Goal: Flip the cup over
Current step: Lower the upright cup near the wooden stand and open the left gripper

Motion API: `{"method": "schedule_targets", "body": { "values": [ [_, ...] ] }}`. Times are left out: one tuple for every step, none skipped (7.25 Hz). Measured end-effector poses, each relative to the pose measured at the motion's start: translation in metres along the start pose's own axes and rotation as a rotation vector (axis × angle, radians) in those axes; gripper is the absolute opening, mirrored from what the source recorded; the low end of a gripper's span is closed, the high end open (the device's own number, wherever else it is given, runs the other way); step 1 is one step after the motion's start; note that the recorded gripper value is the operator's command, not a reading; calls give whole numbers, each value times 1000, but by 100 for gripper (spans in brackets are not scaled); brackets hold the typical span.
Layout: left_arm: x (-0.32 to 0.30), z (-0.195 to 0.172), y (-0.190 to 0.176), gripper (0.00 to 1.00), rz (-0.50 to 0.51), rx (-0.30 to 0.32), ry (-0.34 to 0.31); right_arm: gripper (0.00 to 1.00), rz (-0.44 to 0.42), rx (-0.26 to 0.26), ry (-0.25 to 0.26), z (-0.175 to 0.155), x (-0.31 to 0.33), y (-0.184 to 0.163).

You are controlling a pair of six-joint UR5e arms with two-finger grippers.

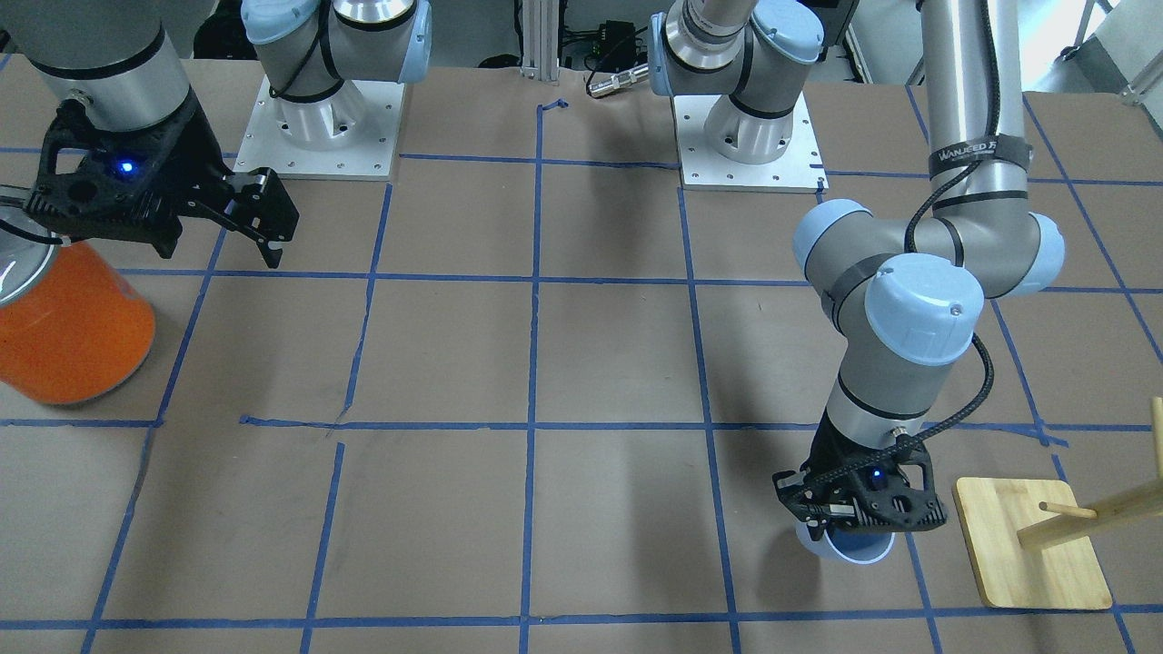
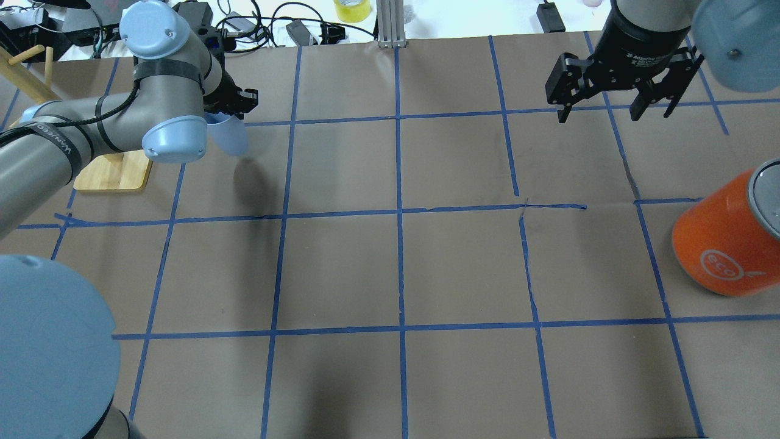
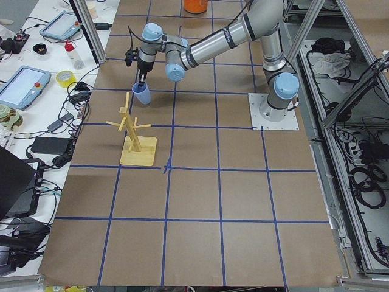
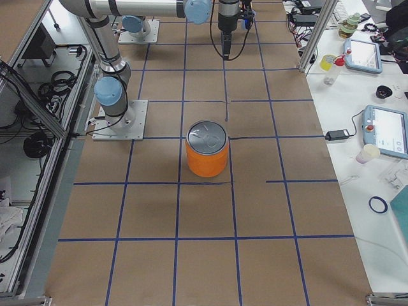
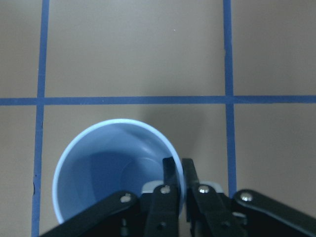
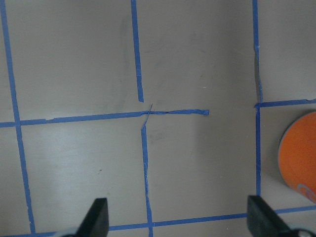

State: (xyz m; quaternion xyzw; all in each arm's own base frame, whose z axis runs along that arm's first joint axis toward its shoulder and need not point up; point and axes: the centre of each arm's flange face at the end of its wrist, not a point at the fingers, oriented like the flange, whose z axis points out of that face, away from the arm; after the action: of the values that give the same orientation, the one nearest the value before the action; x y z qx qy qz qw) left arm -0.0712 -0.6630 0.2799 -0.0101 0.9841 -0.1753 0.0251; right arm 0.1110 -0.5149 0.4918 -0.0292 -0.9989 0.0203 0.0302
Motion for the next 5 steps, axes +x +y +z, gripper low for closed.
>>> {"method": "schedule_targets", "body": {
  "values": [
    [-3,7,4,8,-6,-3,0,100,0,0,0,0,0,0],
    [-4,14,10,39,-11,-16,-1,100,1,-1,0,0,0,0],
    [-6,20,16,61,-12,-31,-2,100,1,-3,0,0,0,0],
    [-7,21,18,95,-11,-35,-4,100,2,-4,0,0,1,0],
    [-8,20,18,100,-9,-32,-4,100,2,-5,0,0,1,0]
  ]
}}
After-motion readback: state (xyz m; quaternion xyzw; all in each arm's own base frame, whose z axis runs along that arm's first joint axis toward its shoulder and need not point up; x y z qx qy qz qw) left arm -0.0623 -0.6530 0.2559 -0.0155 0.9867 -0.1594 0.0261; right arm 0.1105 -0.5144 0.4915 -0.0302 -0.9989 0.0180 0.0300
